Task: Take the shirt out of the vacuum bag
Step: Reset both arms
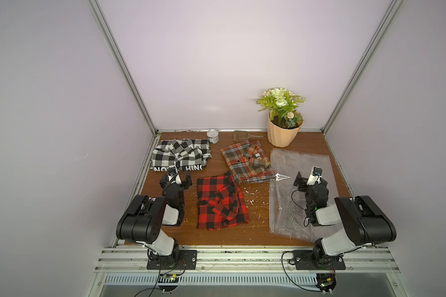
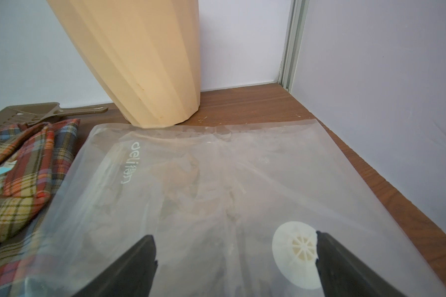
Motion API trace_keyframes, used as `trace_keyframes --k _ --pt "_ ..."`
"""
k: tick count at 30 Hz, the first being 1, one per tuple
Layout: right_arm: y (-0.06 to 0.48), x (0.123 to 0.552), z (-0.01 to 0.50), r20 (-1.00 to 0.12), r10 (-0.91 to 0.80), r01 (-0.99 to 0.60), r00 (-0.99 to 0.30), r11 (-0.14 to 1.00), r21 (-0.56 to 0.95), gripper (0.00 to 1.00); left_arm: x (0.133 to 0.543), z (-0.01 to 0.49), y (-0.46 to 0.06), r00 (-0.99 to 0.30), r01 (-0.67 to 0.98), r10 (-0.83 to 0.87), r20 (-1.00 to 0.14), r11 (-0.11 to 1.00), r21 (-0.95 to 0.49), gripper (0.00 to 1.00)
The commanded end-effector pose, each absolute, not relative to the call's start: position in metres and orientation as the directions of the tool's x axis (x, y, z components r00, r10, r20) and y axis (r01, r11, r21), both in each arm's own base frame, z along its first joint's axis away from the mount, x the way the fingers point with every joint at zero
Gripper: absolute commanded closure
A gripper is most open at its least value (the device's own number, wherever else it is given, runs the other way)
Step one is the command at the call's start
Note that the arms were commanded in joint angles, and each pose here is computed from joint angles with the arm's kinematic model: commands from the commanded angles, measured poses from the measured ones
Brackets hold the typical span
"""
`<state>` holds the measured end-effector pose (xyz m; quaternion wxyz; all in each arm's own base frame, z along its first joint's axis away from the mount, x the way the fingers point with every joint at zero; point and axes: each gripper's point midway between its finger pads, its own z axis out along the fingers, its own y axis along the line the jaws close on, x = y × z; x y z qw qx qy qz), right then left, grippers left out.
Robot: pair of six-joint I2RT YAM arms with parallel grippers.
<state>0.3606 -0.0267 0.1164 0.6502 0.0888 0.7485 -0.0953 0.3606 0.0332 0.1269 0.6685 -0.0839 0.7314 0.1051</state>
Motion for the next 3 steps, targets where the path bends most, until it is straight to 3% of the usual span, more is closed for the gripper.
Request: trace_keyframes --k 1,3 --pt "-0.0247 0.3632 0.1281 -0.996 0.027 0.248 -0.09 0.969 0.003 0.01 0.3599 0.1287 0.0387 -0.083 -0.278 0.013 -0.996 0.96 0.036 0.0" --pt "-0.0247 0.3628 0.1286 -0.996 0.027 0.248 -0.088 0.969 0.005 0.01 0.3599 0.1287 0.0383 -0.082 -0.277 0.013 -0.997 0.96 0.035 0.0"
